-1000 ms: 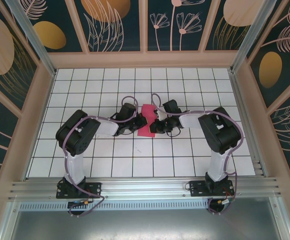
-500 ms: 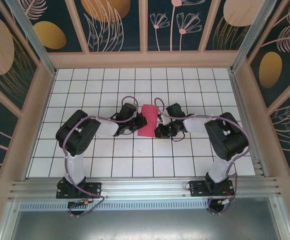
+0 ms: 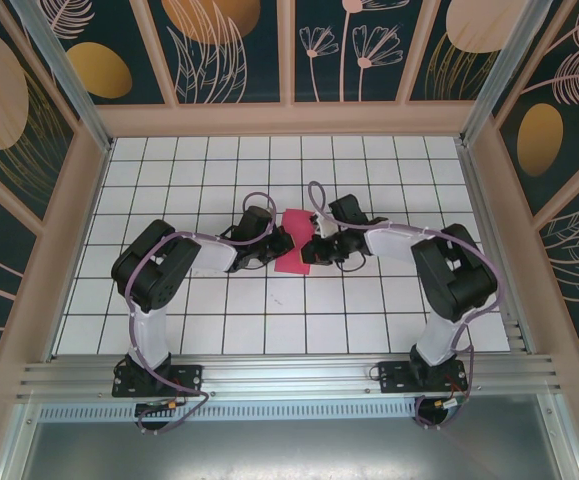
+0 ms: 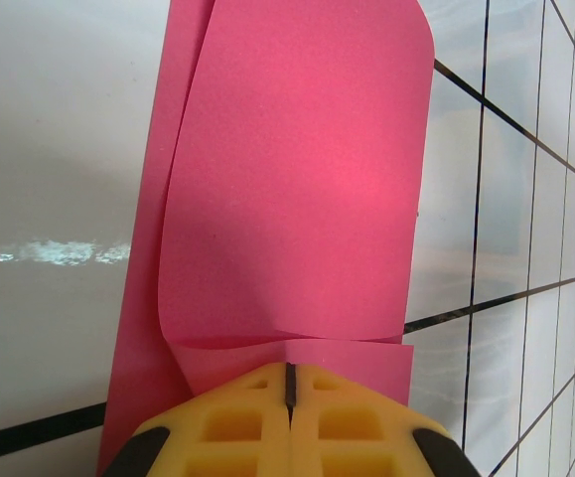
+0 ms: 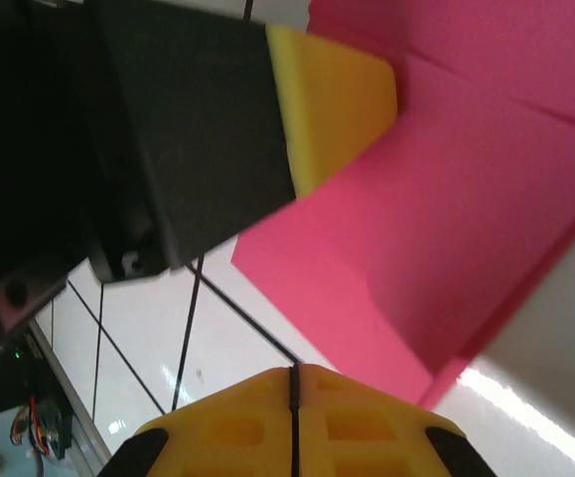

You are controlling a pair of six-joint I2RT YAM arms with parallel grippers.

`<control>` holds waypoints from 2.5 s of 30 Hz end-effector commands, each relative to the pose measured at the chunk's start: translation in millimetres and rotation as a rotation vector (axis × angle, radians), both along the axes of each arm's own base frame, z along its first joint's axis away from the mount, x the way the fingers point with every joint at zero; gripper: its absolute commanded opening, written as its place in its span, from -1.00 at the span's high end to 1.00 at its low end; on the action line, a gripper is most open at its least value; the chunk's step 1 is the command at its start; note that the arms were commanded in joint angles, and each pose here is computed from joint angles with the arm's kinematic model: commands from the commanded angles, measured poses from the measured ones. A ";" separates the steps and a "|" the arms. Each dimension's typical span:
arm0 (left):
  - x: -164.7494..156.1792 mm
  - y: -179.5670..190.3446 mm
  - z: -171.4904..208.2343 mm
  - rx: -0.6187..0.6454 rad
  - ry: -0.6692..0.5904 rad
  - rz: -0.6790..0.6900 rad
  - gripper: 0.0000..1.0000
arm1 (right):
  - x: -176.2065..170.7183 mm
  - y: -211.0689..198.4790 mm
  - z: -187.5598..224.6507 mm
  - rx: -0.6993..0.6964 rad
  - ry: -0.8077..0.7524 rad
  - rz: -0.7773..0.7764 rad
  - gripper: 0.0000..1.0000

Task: Fold a paper plane with a square sheet of paper (pick it up from the middle)
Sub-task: Fold the triangle a second time at the center of the table.

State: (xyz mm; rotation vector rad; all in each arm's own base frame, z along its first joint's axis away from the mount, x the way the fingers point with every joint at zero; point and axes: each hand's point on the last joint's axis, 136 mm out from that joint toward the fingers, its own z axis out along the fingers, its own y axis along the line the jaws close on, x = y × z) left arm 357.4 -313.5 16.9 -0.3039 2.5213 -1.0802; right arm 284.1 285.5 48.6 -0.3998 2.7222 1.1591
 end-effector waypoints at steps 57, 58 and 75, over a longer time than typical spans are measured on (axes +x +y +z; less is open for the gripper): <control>33.2 51.8 -6.1 0.076 -0.054 0.063 0.86 | 15.2 7.1 -70.3 -0.146 0.142 -0.004 0.96; 36.6 54.5 -5.9 0.099 -0.062 0.070 0.86 | 9.3 2.0 -76.0 -0.165 0.151 -0.001 0.98; 66.9 74.3 1.7 0.206 -0.130 0.115 0.82 | -15.3 -4.5 -77.5 -0.120 0.181 0.040 1.00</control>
